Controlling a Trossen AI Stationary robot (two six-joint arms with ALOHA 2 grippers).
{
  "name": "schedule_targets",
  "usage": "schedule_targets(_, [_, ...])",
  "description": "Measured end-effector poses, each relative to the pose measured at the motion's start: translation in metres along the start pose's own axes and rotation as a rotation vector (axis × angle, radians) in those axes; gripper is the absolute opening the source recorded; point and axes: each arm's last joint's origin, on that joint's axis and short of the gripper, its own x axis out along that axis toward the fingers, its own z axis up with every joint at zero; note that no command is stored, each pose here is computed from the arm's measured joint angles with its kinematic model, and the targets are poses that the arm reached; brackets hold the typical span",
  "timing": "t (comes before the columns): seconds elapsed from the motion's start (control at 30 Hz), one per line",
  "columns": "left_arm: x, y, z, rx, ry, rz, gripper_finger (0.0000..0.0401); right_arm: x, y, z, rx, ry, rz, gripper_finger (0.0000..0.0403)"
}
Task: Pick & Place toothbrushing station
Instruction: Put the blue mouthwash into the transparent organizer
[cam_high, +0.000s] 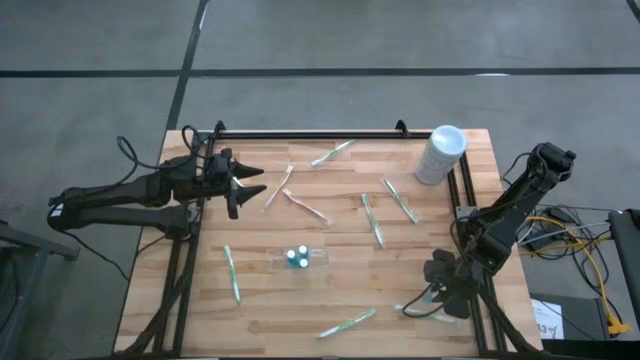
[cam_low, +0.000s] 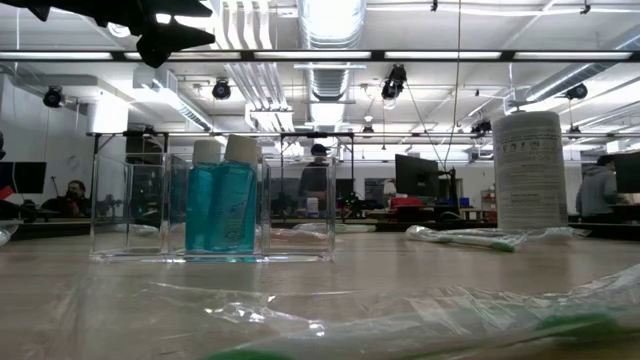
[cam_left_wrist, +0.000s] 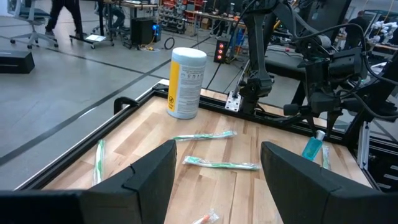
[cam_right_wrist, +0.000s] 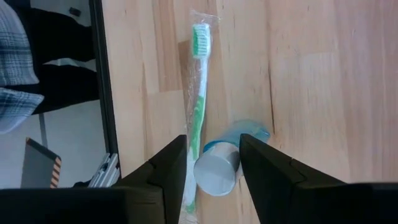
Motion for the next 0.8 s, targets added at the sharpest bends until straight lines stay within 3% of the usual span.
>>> schedule_targets(0.43, [0.0,-0.0001,0.0,0.0,0.001,-0.004,0.0239,0.0,-0.0027,-0.0013,-0.009,0.012,-0.029,0.019])
schedule_targets(0.8, [0.0,-0.0001,0.0,0.0,0.001,-0.004,0.0239,-0.0001,-0.002,-0.0011,-0.02,0.013,-0.02,0.0185])
